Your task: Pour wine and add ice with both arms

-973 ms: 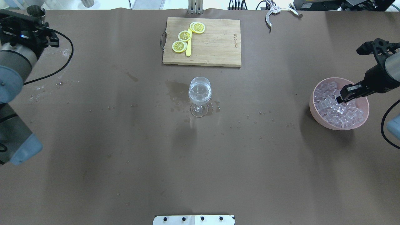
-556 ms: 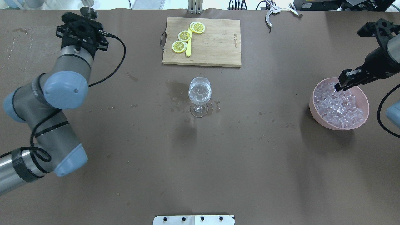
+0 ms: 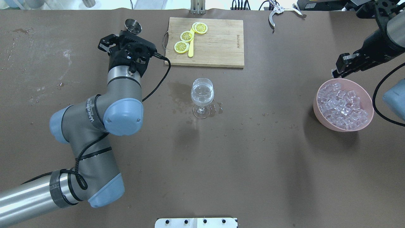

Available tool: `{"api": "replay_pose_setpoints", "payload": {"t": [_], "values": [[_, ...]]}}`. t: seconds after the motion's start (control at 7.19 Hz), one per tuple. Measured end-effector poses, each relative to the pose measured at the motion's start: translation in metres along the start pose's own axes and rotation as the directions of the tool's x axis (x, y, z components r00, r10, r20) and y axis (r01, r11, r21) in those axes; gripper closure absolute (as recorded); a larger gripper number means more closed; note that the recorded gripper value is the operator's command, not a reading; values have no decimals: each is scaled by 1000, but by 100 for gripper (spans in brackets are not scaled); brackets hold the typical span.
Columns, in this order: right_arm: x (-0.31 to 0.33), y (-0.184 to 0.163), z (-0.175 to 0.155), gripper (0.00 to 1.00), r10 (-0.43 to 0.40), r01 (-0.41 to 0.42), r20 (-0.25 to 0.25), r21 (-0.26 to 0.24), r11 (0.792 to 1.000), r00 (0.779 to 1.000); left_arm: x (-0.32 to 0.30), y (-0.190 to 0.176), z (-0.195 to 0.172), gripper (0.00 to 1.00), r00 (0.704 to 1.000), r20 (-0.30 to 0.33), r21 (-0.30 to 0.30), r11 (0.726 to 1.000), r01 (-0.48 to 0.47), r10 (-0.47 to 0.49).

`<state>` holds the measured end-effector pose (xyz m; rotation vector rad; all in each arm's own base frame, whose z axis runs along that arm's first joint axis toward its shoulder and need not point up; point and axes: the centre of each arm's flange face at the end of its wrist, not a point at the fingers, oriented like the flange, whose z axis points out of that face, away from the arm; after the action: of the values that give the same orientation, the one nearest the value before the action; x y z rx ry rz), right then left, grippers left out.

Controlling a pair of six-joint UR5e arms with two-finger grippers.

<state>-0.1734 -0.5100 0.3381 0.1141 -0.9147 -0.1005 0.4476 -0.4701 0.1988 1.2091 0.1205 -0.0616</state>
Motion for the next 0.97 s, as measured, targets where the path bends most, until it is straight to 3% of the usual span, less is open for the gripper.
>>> {"api": "replay_pose_setpoints", "payload": {"t": [0.97], "values": [[-2, -9, -11, 80, 37, -37, -5, 8, 999, 999, 71, -48, -69, 100, 980, 72, 24, 982, -189, 187]]}}
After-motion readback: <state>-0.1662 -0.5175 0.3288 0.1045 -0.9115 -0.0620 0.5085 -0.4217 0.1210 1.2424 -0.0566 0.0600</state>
